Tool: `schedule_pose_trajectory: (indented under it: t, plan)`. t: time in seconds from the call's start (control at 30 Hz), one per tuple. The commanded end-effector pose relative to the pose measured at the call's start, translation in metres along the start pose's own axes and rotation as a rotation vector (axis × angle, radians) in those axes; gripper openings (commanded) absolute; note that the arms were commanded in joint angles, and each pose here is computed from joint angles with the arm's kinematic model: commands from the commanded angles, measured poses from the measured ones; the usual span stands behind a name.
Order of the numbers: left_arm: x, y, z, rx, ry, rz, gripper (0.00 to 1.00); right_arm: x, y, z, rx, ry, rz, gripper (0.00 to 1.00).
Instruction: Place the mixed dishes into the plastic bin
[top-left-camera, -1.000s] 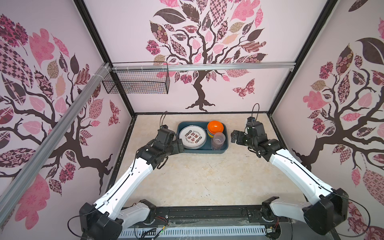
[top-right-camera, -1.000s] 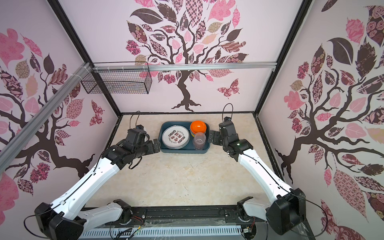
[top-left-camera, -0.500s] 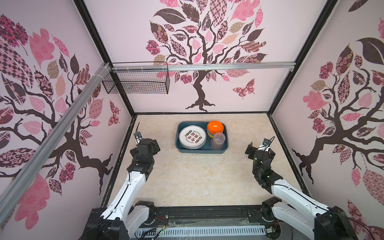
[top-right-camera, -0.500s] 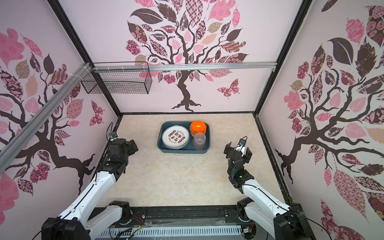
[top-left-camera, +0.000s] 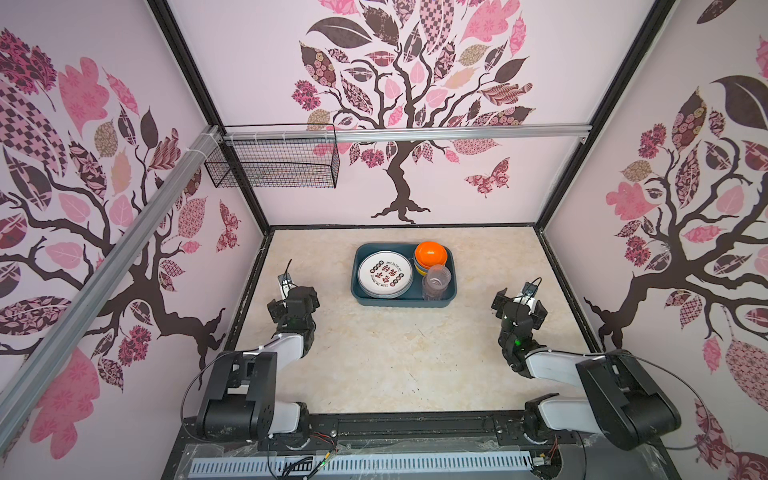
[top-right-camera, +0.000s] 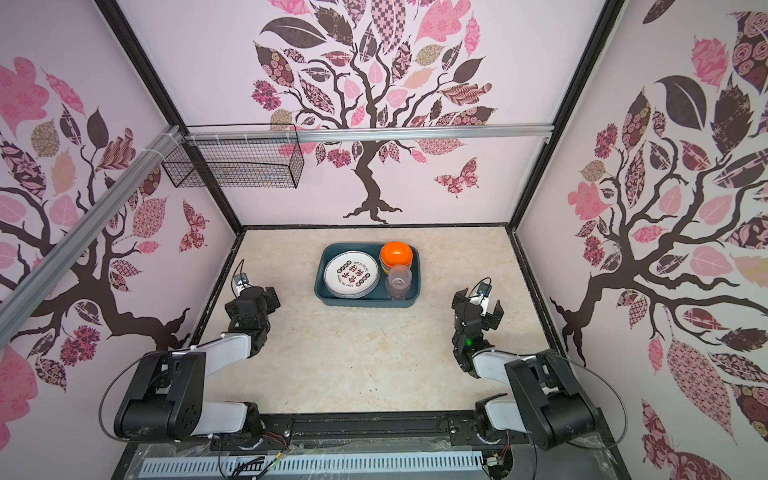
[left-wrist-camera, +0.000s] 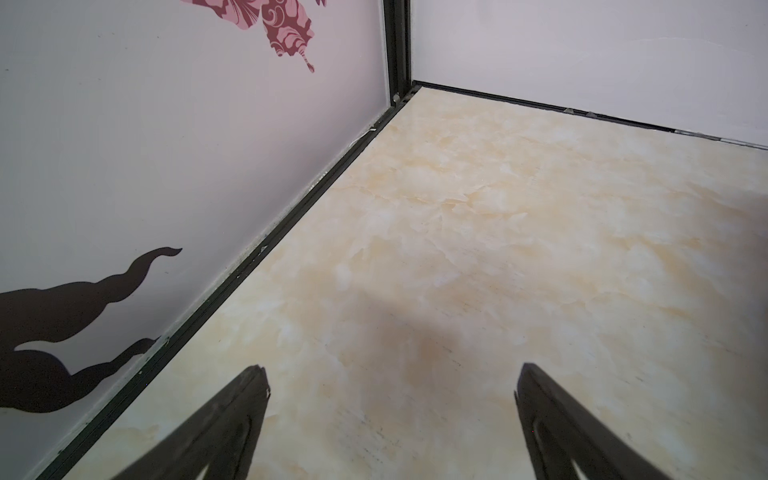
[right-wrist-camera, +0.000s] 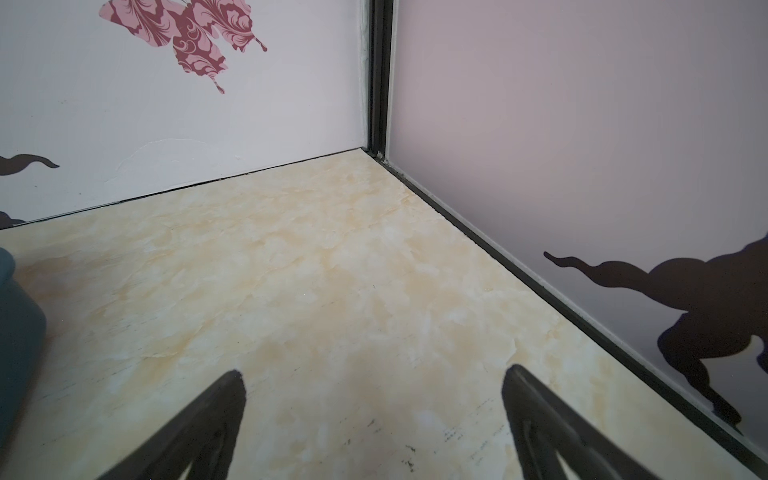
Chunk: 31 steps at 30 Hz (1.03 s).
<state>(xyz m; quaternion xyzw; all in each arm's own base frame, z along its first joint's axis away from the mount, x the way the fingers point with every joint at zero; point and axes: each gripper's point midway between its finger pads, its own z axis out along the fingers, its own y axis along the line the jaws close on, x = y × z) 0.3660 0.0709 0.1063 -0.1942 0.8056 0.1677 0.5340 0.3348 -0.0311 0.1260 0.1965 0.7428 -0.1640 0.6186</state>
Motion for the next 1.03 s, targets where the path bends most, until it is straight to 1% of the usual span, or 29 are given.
schedule_pose_trajectory:
  t: [0.0,0.03,0.1,0.13,0.17,0.23,0.27,0.3,0.33,0.37,0.4,0.43,0.5,0.57,0.83,1.0]
  plan:
    - [-0.020,-0.004,0.000,0.030,-0.142,-0.039,0.96,-0.024,0.008,0.003,-0.034,-0.108,0.003,0.99]
    - [-0.018,-0.009,0.003,0.050,-0.136,-0.018,0.98,-0.022,0.007,0.005,-0.051,-0.105,0.008,0.99]
    - [-0.014,-0.028,0.007,0.129,-0.094,0.041,0.98,-0.016,0.003,0.009,-0.101,-0.115,0.043,0.99]
    - [-0.013,-0.037,0.010,0.166,-0.101,0.054,0.98,-0.016,0.004,0.011,-0.125,-0.132,0.057,0.99]
    - [-0.014,-0.037,0.011,0.178,-0.110,0.045,0.99,-0.017,0.008,0.011,-0.151,-0.136,0.050,0.99]
    - [-0.005,-0.039,0.009,0.229,-0.095,0.036,0.99,-0.006,0.028,0.015,-0.246,-0.079,-0.007,0.99]
    - [-0.007,-0.037,0.010,0.220,-0.139,0.024,0.99,0.001,0.026,0.018,-0.245,-0.052,-0.002,1.00]
    - [-0.005,-0.037,0.011,0.222,-0.142,0.025,0.99,-0.001,0.023,0.022,-0.228,-0.069,0.017,0.99]
    - [-0.002,-0.036,0.010,0.222,-0.097,0.031,0.99,-0.002,0.025,0.024,-0.228,-0.080,0.015,0.99]
    - [-0.003,-0.037,0.010,0.228,-0.094,0.030,0.99,-0.001,0.027,0.028,-0.228,-0.067,0.005,0.99]
    - [-0.007,-0.036,0.011,0.223,-0.133,0.021,0.98,0.002,0.029,0.031,-0.232,-0.036,0.002,0.99]
    - [-0.006,-0.036,0.010,0.226,-0.142,0.021,0.99,0.003,0.029,0.032,-0.231,-0.020,0.002,0.99]
    - [-0.003,-0.036,0.009,0.224,-0.100,0.031,0.99,0.003,0.029,0.032,-0.231,-0.018,0.001,0.99]
    - [-0.006,-0.037,0.009,0.216,-0.131,0.030,0.99,0.003,0.028,0.031,-0.231,-0.025,0.001,0.99]
    - [-0.003,-0.038,0.013,0.232,-0.094,0.029,0.99,0.003,0.028,0.032,-0.231,-0.023,0.001,0.99]
    - [-0.004,-0.038,0.010,0.232,-0.107,0.031,0.99,0.003,0.028,0.032,-0.231,-0.023,0.001,1.00]
